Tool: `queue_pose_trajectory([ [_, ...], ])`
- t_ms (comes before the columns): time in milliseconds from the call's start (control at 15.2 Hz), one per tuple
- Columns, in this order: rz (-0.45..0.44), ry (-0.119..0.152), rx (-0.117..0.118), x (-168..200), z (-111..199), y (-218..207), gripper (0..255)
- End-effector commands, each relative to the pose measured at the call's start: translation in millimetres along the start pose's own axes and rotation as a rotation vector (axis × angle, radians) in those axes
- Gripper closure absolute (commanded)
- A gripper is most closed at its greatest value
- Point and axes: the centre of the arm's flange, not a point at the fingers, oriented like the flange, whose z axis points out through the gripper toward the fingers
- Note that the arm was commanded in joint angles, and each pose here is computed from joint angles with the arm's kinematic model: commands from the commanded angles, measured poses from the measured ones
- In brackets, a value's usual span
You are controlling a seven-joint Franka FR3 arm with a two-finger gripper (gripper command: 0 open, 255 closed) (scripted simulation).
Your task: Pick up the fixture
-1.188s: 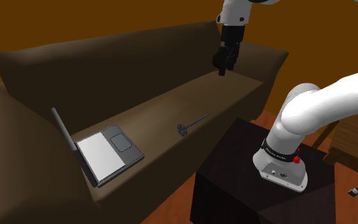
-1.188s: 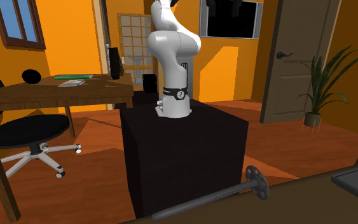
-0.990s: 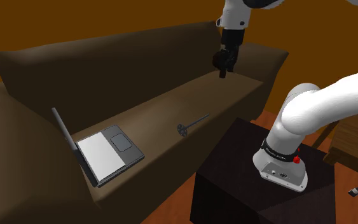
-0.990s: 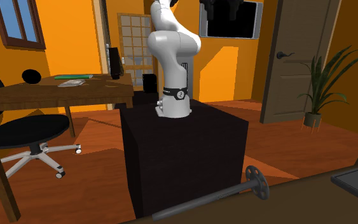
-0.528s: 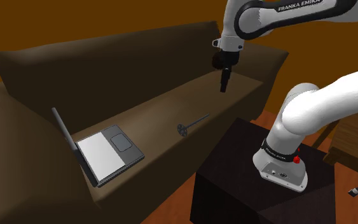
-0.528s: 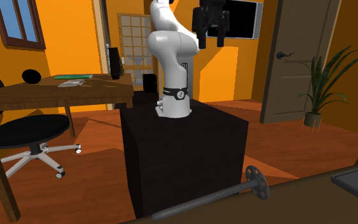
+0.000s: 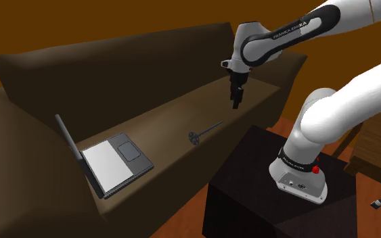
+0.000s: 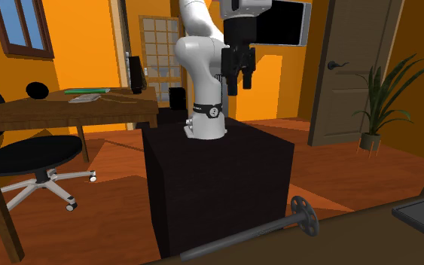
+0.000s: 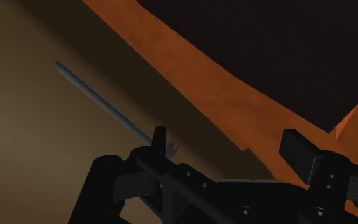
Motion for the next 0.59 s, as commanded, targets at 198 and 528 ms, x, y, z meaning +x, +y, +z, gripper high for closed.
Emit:
queue_pose_trajectory([
  [198, -0.184, 0.013, -0.011, 6, 56, 34, 0],
  [528, -0.361, 0.026, -0.02, 19, 109, 69, 0],
])
